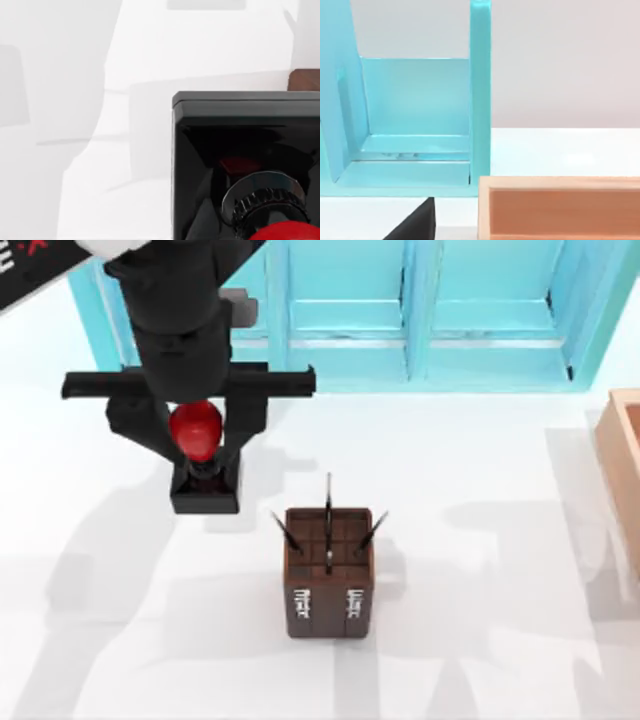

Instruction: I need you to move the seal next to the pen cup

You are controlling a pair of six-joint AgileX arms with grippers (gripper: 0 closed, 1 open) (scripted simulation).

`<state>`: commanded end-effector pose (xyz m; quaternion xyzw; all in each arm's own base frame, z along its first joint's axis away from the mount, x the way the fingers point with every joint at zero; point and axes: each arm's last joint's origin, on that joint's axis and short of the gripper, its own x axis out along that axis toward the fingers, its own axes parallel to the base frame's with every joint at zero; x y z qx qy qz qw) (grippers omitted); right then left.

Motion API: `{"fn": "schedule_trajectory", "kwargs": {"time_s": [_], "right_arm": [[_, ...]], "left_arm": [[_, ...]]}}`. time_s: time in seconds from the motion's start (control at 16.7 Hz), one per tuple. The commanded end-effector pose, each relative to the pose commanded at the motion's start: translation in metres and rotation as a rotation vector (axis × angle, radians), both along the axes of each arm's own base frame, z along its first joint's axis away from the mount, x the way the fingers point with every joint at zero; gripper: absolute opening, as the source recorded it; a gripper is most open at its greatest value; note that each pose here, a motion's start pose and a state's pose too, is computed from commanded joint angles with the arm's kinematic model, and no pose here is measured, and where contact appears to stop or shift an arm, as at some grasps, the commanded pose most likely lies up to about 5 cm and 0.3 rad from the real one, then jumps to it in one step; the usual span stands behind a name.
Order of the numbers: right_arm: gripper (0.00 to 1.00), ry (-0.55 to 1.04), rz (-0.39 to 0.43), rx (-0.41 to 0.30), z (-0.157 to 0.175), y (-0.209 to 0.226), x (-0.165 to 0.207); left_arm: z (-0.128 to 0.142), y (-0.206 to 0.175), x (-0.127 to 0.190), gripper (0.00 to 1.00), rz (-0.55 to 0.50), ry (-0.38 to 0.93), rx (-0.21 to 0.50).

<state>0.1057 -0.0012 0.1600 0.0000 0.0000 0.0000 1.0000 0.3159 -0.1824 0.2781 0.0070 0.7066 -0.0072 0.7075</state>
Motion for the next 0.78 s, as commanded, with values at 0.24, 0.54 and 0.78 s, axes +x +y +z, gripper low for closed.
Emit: {"fn": "schedule_trajectory", "kwargs": {"time_s": [0.24, 0.54, 0.78], "right_arm": [[1.0, 0.0, 0.0, 0.0, 0.0, 0.0, 0.0], [1.0, 0.0, 0.0, 0.0, 0.0, 0.0, 0.0], [1.0, 0.0, 0.0, 0.0, 0.0, 0.0, 0.0]], "left_arm": [[0.0, 0.0, 0.0, 0.23, 0.0, 0.0, 0.0], [0.0, 0.0, 0.0, 0.6, 0.0, 0.0, 0.0], [0.0, 0.0, 0.0, 0.9, 0.0, 0.0, 0.0]]}}
